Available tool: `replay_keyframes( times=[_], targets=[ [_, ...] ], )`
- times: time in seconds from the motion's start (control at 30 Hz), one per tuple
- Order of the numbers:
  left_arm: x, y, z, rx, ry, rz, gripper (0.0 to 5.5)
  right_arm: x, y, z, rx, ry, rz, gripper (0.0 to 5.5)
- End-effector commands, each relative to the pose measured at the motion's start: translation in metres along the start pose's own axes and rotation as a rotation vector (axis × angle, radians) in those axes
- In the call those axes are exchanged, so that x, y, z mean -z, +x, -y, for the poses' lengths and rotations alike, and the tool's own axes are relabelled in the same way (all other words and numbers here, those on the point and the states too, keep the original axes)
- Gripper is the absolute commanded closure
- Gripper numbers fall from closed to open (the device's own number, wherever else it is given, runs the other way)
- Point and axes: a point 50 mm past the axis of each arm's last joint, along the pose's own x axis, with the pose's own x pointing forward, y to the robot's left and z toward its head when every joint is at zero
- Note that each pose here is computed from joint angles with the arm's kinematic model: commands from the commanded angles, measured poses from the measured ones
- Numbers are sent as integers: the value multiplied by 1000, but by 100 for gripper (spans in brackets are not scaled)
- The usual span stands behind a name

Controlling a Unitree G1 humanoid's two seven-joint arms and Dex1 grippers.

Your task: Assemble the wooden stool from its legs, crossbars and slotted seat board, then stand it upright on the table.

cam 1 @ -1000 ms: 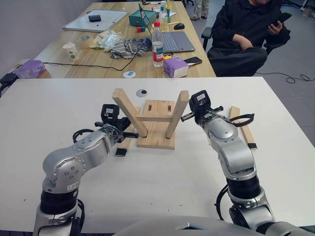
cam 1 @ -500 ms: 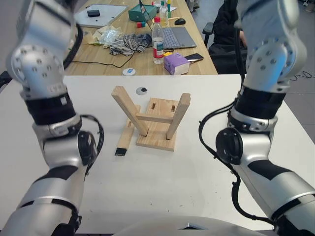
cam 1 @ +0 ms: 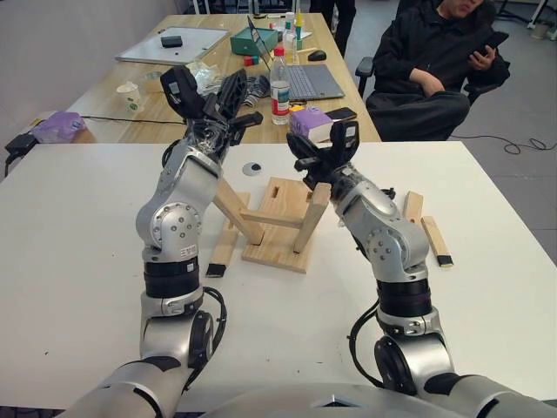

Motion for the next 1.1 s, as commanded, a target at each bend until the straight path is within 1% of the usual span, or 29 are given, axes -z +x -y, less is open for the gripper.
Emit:
replay_keyframes(
  times=[0.03, 0.1, 0.17, 0.2, 0.23, 0.3, 0.37, 0.43, 0.5, 0.53, 0.57, 0.6, 0.7, 0.77, 0.83, 0.93, 1.03, 1.1],
  targets=[
    [37, -20, -33, -144, -107, -82, 550, -29, 7, 0, -12, 1, 80, 545],
    [-9, -17, -33, -132, -93, 131, 550, -48, 7, 7, 1, 32, 128, 545],
    [-51, -21, -40, -181, -45, 282, 550, -62, 4, 17, 24, 45, 154, 545],
    [-61, -26, -55, -299, 44, 268, 550, -66, 2, 24, 42, 37, 158, 545],
    [-62, -32, -74, -424, 131, 184, 550, -67, 0, 31, 64, 24, 152, 545],
    [-51, -52, -101, -577, 260, -3, 550, -62, -3, 46, 93, -37, 93, 545],
    [-30, -69, -106, -591, 293, -197, 550, -47, -8, 61, 109, -97, -3, 545],
    [1, -83, -97, -514, 279, -458, 550, -31, -14, 70, 110, -152, -100, 545],
    [32, -99, -72, -367, 266, -728, 550, -12, -21, 67, 49, -237, -229, 545],
    [40, -107, -63, -305, 285, -827, 550, -1, -25, 62, -3, -271, -302, 545],
    [42, -116, -56, -232, 323, -929, 550, 9, -29, 54, -62, -298, -369, 545],
    [40, -122, -53, -193, 354, -990, 550, 15, -32, 49, -100, -314, -410, 545],
    [28, -131, -49, -105, 416, -1102, 550, 22, -34, 42, -152, -360, -461, 545],
    [31, -136, -42, -9, 394, -1161, 550, 30, -36, 38, -185, -372, -497, 545],
    [39, -132, -37, 41, 339, -1143, 550, 36, -37, 34, -214, -378, -527, 545],
    [51, -111, -43, 27, 267, -1040, 550, 40, -39, 28, -259, -389, -554, 545],
    [61, -83, -67, -47, 394, -1013, 550, 39, -41, 20, -307, -397, -570, 545],
    [69, -64, -83, -42, 495, -1032, 550, 38, -40, 8, -383, -408, -578, 545]
  ],
)
